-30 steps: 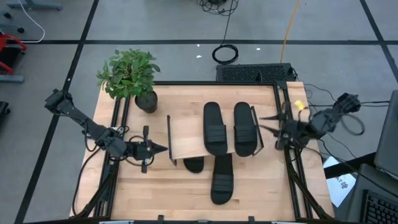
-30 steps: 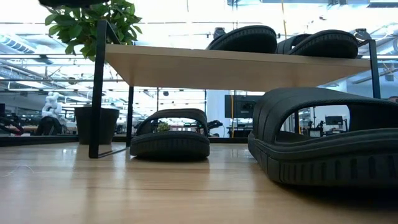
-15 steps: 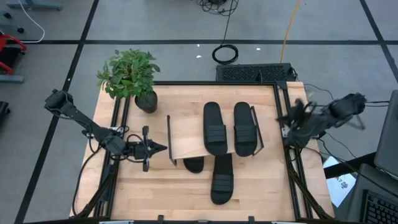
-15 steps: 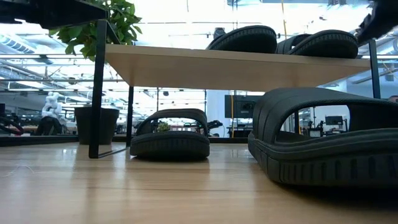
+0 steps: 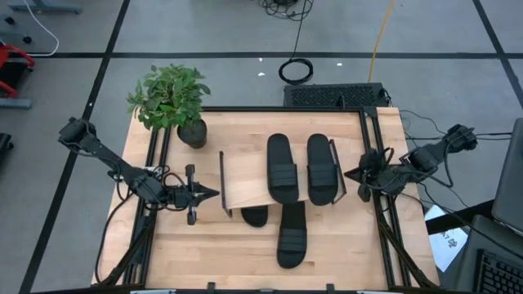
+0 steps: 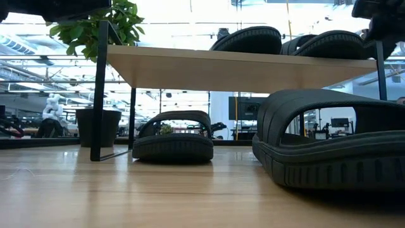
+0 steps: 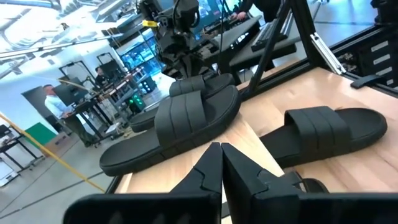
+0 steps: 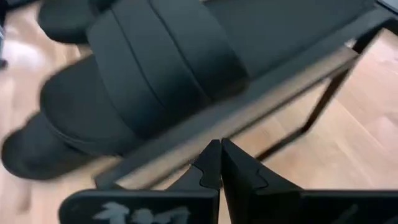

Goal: Pick and place slides into the shelf
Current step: Adjust the shelf on the table, then put the black slipper under the shelf

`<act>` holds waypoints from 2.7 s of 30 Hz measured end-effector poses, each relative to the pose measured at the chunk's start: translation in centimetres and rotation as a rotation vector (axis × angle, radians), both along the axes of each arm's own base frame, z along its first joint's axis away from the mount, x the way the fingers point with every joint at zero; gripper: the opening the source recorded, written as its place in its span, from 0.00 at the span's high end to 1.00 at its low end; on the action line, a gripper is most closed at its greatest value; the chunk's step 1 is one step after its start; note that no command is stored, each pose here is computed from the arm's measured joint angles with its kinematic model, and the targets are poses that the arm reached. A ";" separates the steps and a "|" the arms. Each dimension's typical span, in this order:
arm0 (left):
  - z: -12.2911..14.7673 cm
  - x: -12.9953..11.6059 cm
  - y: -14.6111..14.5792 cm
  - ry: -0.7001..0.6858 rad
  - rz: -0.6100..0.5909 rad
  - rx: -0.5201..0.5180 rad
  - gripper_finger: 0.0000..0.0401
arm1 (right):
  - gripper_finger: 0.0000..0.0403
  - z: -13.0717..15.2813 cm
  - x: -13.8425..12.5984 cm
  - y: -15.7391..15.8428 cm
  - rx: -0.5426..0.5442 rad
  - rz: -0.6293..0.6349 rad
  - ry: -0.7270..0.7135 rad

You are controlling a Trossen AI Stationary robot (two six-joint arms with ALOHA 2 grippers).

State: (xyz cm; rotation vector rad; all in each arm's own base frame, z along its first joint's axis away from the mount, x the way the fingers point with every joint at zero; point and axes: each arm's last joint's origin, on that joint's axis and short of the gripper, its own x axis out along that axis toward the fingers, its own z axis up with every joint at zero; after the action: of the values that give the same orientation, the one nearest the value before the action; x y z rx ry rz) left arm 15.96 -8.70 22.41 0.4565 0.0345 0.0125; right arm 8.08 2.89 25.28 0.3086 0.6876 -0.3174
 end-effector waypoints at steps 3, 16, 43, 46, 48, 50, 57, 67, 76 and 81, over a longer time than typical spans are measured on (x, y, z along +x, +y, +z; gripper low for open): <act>0.0 0.0 0.0 -0.004 0.002 -0.003 0.97 | 1.00 0.2 0.6 0.3 0.018 -0.006 -0.029; -0.2 0.0 0.2 0.018 0.062 -0.062 0.98 | 1.00 -0.6 3.3 2.1 0.106 0.004 0.029; -0.4 -0.1 0.5 0.029 0.174 -0.014 0.93 | 1.00 0.2 3.9 2.7 0.033 0.107 -0.065; -0.2 0.0 0.4 0.015 0.135 0.019 0.92 | 1.00 0.7 3.5 2.4 0.004 0.088 -0.121; 0.1 0.0 0.3 -0.005 0.107 0.020 0.92 | 1.00 1.0 3.1 2.0 -0.029 0.077 -0.144; 0.3 0.0 0.3 -0.025 0.095 0.023 0.93 | 1.00 1.3 2.8 1.7 -0.060 0.071 -0.173; 0.6 -0.1 0.1 -0.048 0.056 0.050 0.98 | 1.00 4.3 1.2 0.4 -0.249 0.049 -0.290; 0.5 -0.4 -0.5 -0.040 0.002 0.027 0.95 | 1.00 8.0 3.3 3.8 -0.363 0.509 -0.394; -0.1 -0.4 -0.5 0.011 0.005 -0.020 0.95 | 1.00 7.7 6.9 12.1 -0.579 0.656 -0.203; -0.1 -0.4 -0.5 0.008 0.006 -0.043 0.95 | 1.00 8.7 6.5 16.6 -0.615 0.664 -0.213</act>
State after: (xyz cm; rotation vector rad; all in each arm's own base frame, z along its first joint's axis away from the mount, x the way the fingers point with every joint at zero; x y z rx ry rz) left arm 15.59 -9.22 22.32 0.4131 0.0444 0.0157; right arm 14.56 19.49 33.96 -0.4660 0.4207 0.1471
